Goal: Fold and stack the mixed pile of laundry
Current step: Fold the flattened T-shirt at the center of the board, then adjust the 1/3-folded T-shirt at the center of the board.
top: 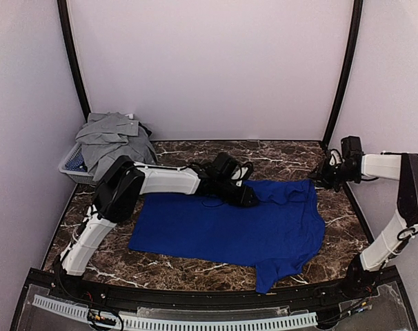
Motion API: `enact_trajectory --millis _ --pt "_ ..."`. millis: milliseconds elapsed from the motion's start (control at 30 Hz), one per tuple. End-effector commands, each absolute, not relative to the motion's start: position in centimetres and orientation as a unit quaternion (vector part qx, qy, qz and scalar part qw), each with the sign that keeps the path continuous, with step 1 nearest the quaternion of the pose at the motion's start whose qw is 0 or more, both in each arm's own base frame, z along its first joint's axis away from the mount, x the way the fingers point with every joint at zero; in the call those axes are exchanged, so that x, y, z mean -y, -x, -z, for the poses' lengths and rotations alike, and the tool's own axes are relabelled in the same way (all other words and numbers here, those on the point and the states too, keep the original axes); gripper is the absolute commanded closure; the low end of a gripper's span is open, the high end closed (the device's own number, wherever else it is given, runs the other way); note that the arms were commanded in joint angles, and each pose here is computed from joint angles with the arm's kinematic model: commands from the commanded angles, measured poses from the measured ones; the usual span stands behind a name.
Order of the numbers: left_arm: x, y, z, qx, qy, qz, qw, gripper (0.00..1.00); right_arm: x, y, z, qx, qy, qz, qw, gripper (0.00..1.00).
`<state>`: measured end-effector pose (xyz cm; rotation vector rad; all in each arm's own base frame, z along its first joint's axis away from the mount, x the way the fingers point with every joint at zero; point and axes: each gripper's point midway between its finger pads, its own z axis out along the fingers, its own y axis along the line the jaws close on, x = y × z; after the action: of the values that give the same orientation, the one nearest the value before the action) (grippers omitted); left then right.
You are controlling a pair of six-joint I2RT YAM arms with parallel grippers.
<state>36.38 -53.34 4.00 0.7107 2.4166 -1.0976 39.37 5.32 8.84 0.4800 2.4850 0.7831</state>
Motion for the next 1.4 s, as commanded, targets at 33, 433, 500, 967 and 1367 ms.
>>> enact_trajectory --millis 33,433,500,967,1367 --pt "50.4 -38.0 -6.2 -0.88 -0.207 0.379 0.197 0.55 -2.8 -39.0 -14.1 -0.908 -0.157 -0.228 0.315 0.59" --pt "45.9 -39.3 -13.9 -0.867 -0.191 0.39 0.243 0.54 -14.7 -35.4 -15.2 -0.923 0.064 -0.242 0.292 0.68" --pt "44.8 -39.7 -14.4 -0.868 -0.182 0.39 0.247 0.54 -15.9 -35.2 -14.0 -0.927 0.076 -0.241 0.276 0.7" --pt "43.2 -39.6 -14.6 -0.87 -0.168 0.392 0.248 0.53 -18.4 -36.0 -6.9 -0.958 0.11 -0.166 0.208 0.75" --pt "43.1 -39.7 -14.7 -0.869 -0.167 0.396 0.247 0.53 -18.4 -36.0 -4.2 -0.968 0.126 -0.13 0.176 0.72"
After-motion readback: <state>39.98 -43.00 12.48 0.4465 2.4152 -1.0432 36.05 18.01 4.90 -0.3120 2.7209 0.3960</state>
